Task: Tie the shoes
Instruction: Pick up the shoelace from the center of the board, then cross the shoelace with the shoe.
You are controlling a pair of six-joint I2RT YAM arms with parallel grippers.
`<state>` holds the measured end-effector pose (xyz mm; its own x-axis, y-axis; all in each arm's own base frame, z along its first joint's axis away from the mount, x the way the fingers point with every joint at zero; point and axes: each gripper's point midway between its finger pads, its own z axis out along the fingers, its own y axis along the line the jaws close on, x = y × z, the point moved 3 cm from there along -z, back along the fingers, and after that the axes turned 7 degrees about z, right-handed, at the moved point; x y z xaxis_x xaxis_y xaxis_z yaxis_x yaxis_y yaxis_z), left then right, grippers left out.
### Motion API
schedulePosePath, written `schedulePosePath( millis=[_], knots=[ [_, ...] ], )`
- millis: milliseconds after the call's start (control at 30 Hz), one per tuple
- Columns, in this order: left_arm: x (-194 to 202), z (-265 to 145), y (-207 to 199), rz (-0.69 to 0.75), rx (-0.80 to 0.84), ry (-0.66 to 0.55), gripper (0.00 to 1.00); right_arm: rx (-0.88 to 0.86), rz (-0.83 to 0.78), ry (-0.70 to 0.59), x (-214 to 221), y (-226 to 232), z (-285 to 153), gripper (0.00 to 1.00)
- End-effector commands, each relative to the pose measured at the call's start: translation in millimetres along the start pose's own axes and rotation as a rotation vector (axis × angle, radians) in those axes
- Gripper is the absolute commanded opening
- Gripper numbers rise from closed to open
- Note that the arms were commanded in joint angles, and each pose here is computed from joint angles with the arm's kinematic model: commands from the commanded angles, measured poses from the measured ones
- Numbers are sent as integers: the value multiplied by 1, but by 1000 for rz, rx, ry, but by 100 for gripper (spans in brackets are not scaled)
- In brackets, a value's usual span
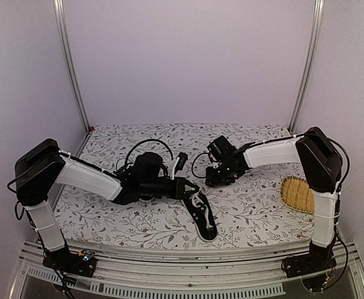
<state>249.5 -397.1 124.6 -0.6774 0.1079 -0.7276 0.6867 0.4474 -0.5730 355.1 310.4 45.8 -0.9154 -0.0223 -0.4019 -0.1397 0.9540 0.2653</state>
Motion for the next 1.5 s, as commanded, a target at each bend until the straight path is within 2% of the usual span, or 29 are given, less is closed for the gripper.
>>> schedulePosePath(
  millis=[0,67,133,267,533,700,800,867,967,1067,1267,1467],
  knots=[
    [-9,-5,-13,30,21,-30,0,113,10,9,6,-11,9,38],
    [-9,-5,-14,32,22,-31,0,143,12,8,7,-14,10,36],
    [-10,-6,-14,32,19,-33,0,150,17,9,10,-16,12,30],
    [-10,-5,-13,25,13,-35,0,149,32,-32,6,-18,6,4],
    [-11,-3,-9,-3,-15,-34,0,56,44,-295,-30,-21,-76,2],
    [-8,-1,6,-98,-106,14,0,-291,-105,-458,-31,11,-135,2],
    [-10,-1,7,-133,-113,14,0,-509,-235,-485,-11,31,-162,2],
    [-11,-2,9,-148,-113,14,0,-629,-324,-473,5,42,-174,2],
    [-11,-4,12,-159,-116,16,0,-764,-407,-387,32,51,-181,2],
    [-11,-5,14,-168,-118,17,0,-831,-448,-293,57,54,-179,2],
    [-16,-5,14,-163,-111,10,0,-870,-507,-87,102,62,-163,2],
    [-19,-5,11,-146,-100,8,0,-804,-524,86,129,61,-138,2]
  ],
)
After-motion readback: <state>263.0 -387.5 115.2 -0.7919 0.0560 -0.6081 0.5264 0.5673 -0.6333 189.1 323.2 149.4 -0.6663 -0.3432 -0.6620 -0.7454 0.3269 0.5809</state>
